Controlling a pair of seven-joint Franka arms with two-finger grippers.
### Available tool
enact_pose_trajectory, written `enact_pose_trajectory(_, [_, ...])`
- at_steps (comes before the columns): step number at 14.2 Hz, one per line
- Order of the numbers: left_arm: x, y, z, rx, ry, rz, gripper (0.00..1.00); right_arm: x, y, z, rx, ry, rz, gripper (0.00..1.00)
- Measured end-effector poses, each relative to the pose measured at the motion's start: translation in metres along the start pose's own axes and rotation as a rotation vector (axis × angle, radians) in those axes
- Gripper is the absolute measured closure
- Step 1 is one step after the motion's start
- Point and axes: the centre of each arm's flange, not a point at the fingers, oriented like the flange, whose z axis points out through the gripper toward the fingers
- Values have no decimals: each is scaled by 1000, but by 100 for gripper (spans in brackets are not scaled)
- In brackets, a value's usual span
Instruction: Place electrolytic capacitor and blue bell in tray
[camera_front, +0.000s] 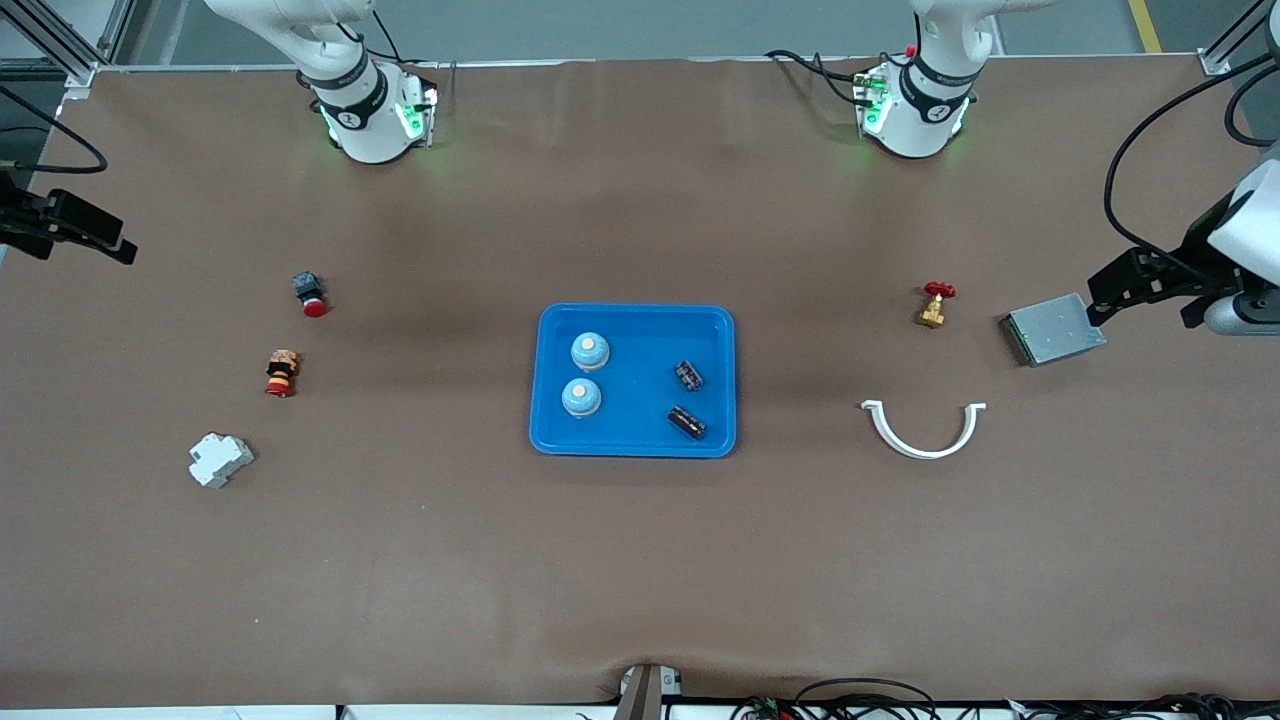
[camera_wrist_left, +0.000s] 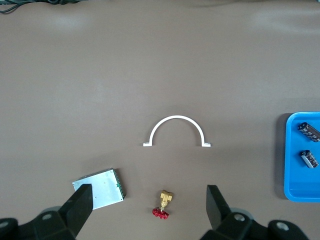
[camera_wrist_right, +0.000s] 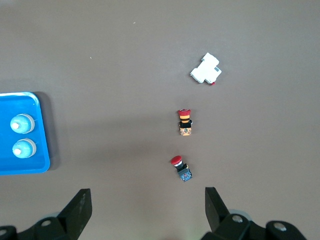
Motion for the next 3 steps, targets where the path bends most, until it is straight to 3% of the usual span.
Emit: enact_pose_trajectory(3, [0, 0, 0, 0, 0, 0, 0, 0, -1, 0, 0, 0, -1, 0])
